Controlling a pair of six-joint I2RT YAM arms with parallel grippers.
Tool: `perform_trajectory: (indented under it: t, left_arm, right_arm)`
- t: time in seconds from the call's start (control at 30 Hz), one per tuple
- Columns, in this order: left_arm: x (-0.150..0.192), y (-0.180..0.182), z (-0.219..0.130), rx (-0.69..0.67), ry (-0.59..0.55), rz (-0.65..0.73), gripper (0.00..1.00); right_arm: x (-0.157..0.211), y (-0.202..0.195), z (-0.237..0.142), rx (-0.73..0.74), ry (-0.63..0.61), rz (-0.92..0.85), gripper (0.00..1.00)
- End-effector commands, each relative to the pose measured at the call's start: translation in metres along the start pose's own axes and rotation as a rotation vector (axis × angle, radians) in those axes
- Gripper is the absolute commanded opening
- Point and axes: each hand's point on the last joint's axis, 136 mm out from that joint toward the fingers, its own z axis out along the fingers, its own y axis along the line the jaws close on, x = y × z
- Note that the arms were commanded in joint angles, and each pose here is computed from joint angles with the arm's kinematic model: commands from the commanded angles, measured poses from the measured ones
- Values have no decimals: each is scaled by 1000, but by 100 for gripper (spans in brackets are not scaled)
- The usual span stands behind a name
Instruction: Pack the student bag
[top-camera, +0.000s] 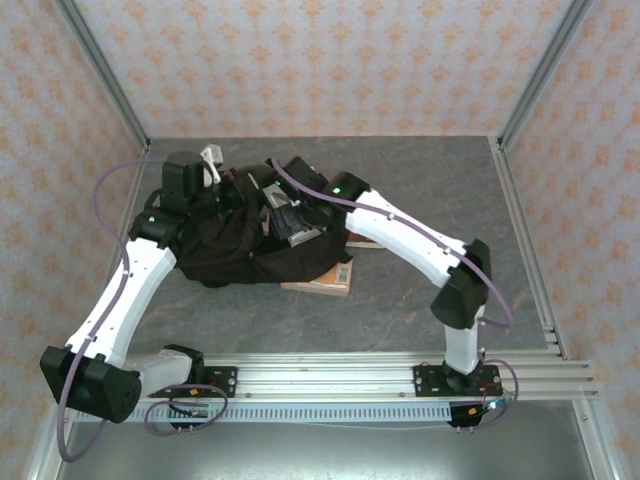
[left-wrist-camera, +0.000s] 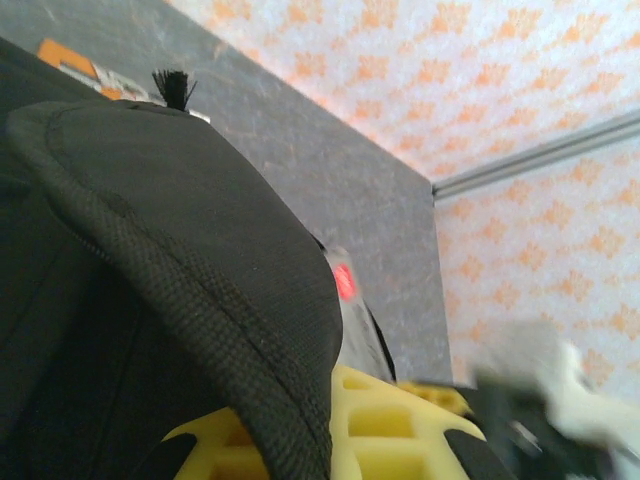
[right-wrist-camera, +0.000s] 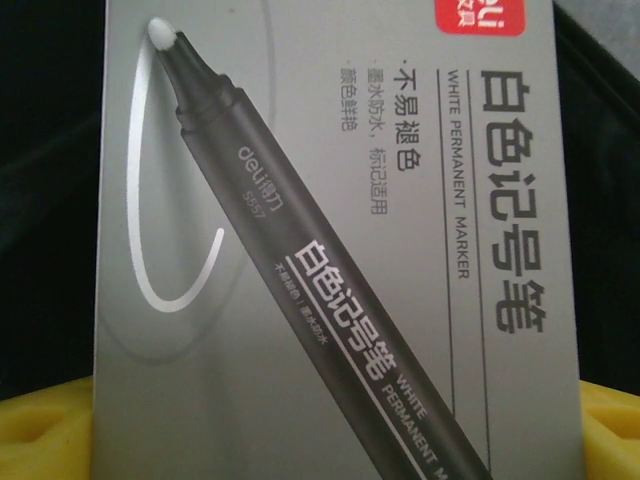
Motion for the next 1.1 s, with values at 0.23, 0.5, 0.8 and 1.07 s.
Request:
perform_trajectory:
  t: [0.23, 0.5, 0.8, 1.07]
  left_arm:
    - [-12, -5, -28, 28, -181, 67, 0]
    - [-7, -19, -20, 121, -155, 48, 0]
    - [-8, -30, -25, 166, -158, 56, 0]
    - [-8, -20, -23, 115, -165, 59, 0]
  right_arm:
    - [31, -6, 29, 19, 216, -42, 84]
    - [11, 7, 60, -29, 217, -7, 85]
    - [-48, 20, 114, -174, 98, 278, 88]
    - [-84, 38, 122, -282, -22, 414, 99]
